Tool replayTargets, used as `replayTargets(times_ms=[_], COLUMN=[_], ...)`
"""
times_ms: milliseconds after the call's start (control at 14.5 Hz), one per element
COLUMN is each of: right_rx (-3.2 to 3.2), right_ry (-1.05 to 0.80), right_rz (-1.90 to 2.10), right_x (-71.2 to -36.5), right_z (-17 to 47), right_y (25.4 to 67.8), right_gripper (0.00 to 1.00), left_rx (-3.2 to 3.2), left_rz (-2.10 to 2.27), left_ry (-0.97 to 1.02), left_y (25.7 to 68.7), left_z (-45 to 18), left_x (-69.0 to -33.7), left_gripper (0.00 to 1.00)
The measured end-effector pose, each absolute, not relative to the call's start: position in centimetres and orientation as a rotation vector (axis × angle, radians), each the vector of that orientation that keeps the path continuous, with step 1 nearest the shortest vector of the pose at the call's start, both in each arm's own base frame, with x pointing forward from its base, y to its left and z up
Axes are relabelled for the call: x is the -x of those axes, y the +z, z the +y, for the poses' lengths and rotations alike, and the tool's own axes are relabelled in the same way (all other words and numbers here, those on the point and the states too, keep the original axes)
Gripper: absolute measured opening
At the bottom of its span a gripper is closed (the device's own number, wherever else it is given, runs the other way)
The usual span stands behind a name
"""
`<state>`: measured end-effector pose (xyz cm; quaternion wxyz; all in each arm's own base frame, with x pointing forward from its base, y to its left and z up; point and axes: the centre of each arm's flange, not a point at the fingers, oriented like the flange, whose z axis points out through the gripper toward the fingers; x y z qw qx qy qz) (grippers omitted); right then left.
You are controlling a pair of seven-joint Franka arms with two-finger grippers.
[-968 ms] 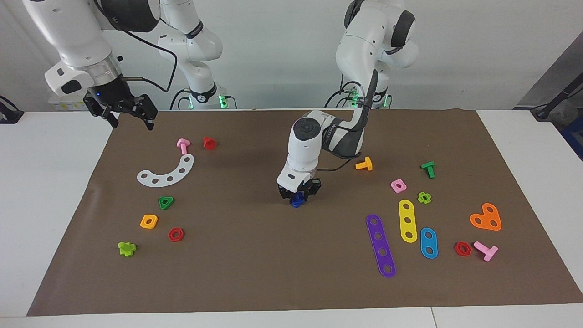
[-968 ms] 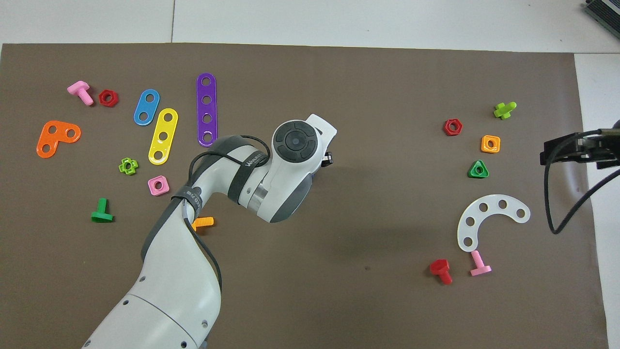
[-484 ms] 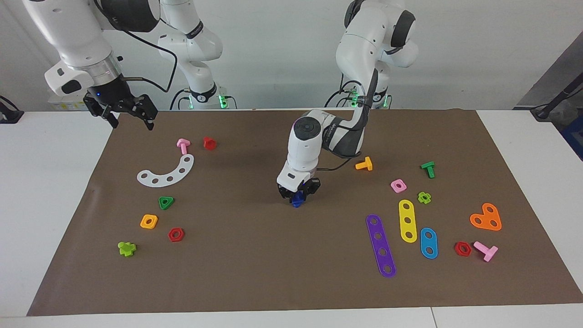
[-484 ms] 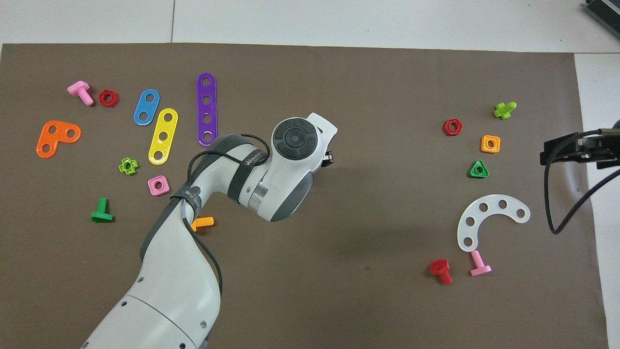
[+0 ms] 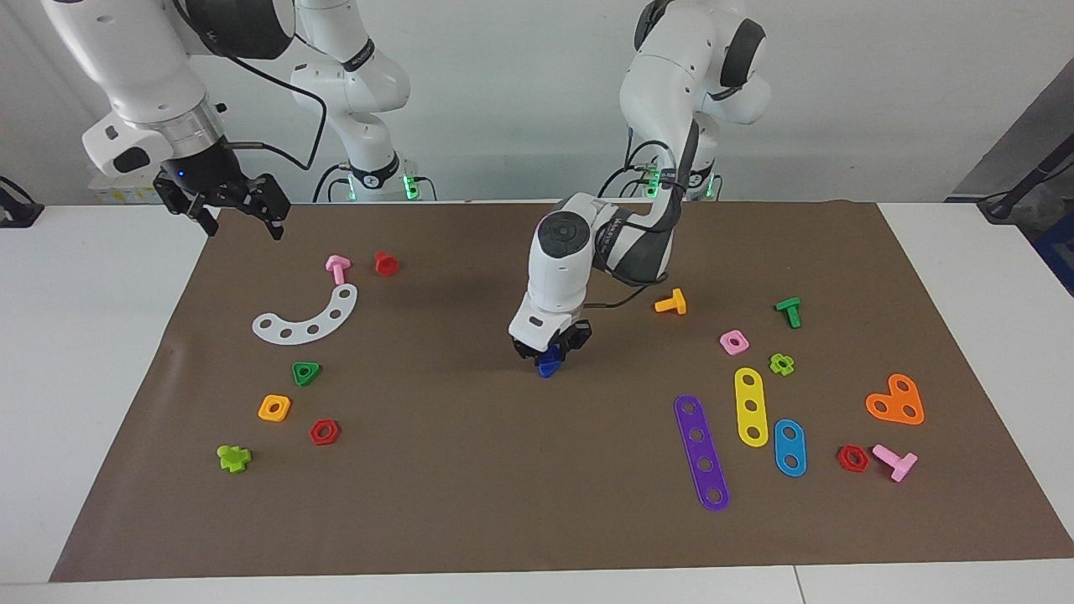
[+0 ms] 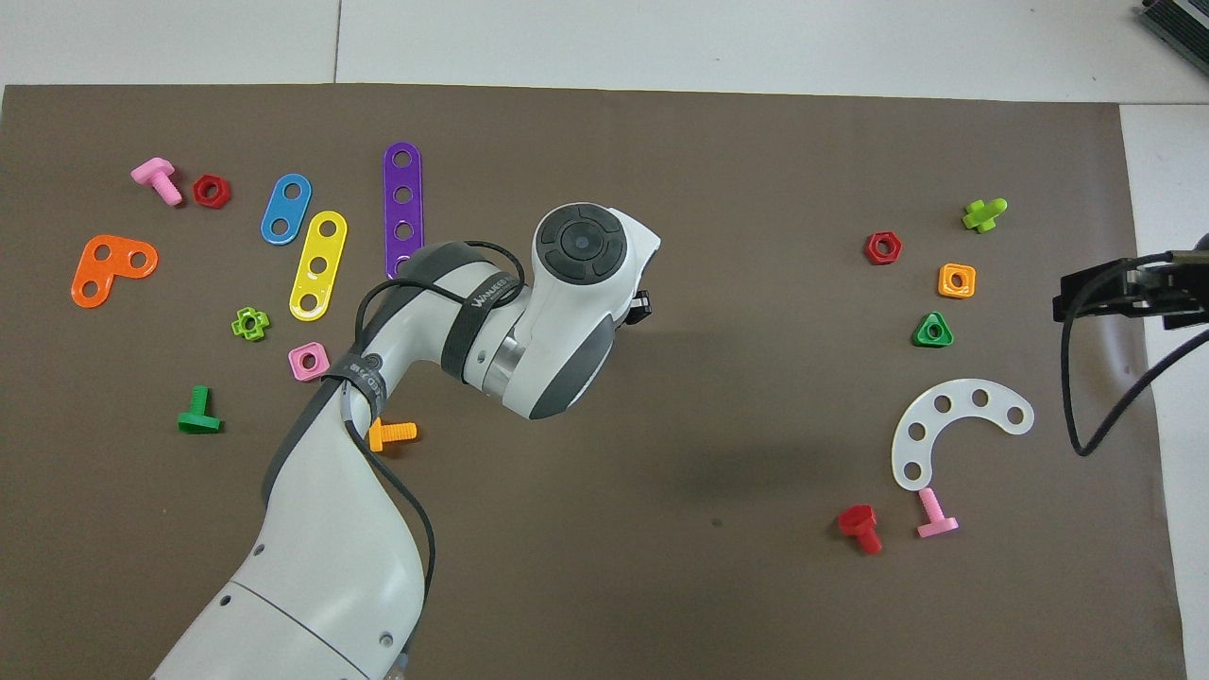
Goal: Unscrew and place screws in storage area
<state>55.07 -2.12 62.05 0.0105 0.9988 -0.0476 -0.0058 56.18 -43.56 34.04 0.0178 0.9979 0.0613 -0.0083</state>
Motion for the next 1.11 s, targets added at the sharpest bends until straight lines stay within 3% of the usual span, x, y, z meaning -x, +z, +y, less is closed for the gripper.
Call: replayTargets(times_ms=[415, 899, 1106], right_rx=[-3.117, -3.117, -3.117], right_ry=[-0.018, -0.018, -0.018], right_rz=[-0.148, -0.148, -0.148], right_x=[-55.1, -55.1, -55.1], right_z=[-2.1, -2.1, -2.1], right_y=[62.0, 62.0, 62.0], right_gripper=[1.0, 1.0, 1.0], left_rx=[-3.092, -3.096, -3.098], left_rz=[0.287, 0.142, -0.005], left_ry=[-0.068, -0.087, -0.145], left_y=[36.9, 38.2, 36.6], left_z=[-41.1, -28.5, -22.4], left_x=[-58.9, -65.8, -67.0], left_gripper=[0.48, 0.48, 0.48])
